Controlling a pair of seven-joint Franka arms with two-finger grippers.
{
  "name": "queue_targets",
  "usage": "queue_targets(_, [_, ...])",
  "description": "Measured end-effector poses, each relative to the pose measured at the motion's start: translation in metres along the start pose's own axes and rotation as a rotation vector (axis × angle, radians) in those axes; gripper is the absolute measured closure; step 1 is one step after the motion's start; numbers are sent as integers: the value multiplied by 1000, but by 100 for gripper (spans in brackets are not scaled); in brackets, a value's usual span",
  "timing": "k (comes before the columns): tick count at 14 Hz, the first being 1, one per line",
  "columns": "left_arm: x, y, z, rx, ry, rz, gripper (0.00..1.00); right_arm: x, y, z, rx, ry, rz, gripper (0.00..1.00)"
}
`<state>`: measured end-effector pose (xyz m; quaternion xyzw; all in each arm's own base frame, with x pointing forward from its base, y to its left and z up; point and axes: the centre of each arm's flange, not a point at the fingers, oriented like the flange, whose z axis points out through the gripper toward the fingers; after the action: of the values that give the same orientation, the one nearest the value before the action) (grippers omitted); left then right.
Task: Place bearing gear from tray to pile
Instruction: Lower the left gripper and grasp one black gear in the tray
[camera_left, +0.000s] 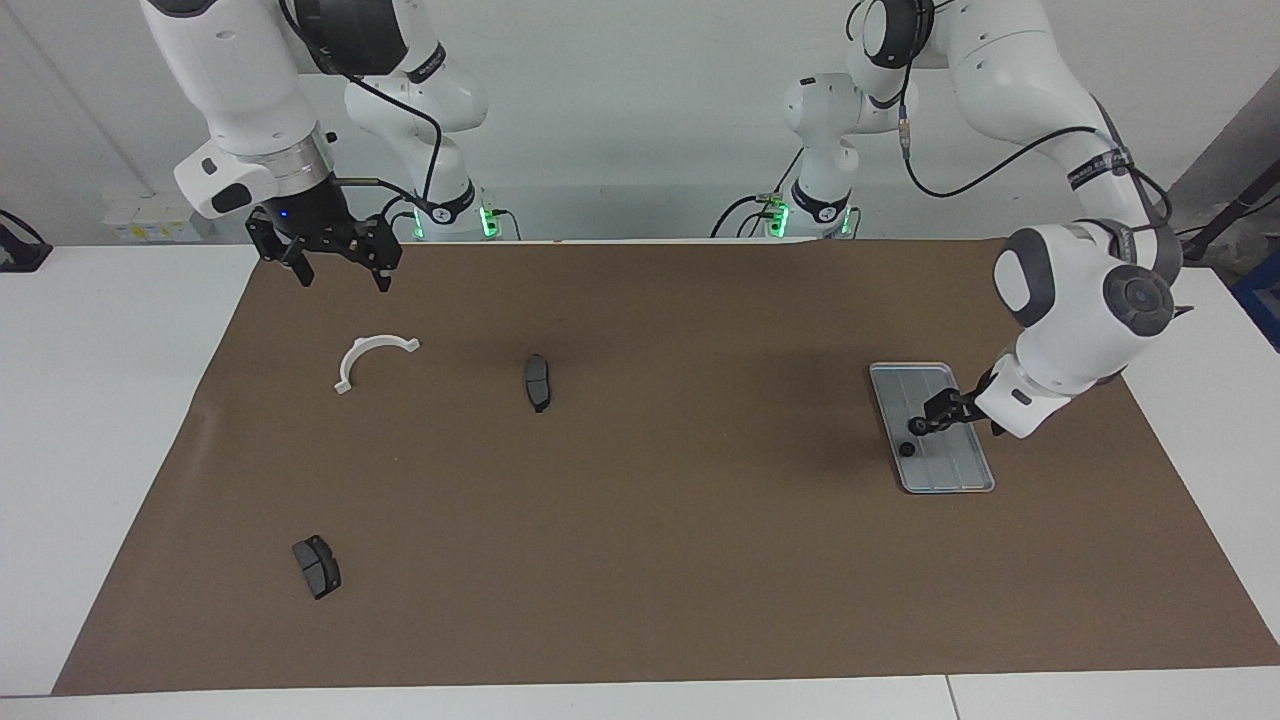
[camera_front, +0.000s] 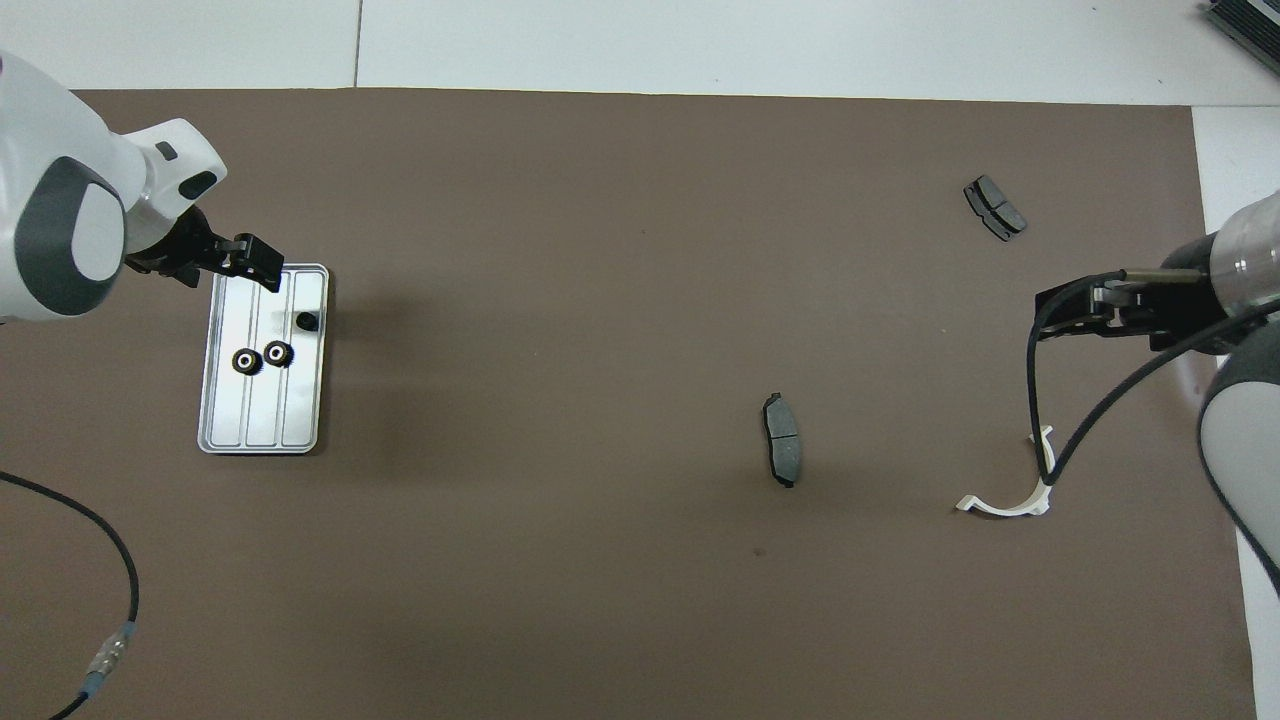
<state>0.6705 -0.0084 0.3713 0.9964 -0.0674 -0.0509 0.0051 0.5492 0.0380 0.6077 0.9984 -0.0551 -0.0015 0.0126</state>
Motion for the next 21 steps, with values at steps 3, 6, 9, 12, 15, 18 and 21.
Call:
queue_targets(3, [5, 2, 32, 0, 8, 57, 0, 0, 0, 0, 0, 0, 0, 0])
queue_targets(6, [5, 6, 35, -31, 11, 164, 1, 0, 0, 0, 0, 0, 0, 0])
queue_targets(9, [0, 7, 45, -51, -16, 277, 12, 0, 0, 0, 0, 0, 0, 0])
queue_targets(12, [-5, 8, 53, -64, -48, 374, 42, 0, 0, 0, 0, 0, 0, 0])
queue_targets(15, [-7, 8, 54, -72, -65, 407, 57, 0, 0, 0, 0, 0, 0, 0])
queue_targets(18, [-9, 11, 56, -78, -81, 415, 62, 0, 0, 0, 0, 0, 0, 0])
queue_targets(21, [-9, 19, 59, -79, -87, 428, 67, 0, 0, 0, 0, 0, 0, 0])
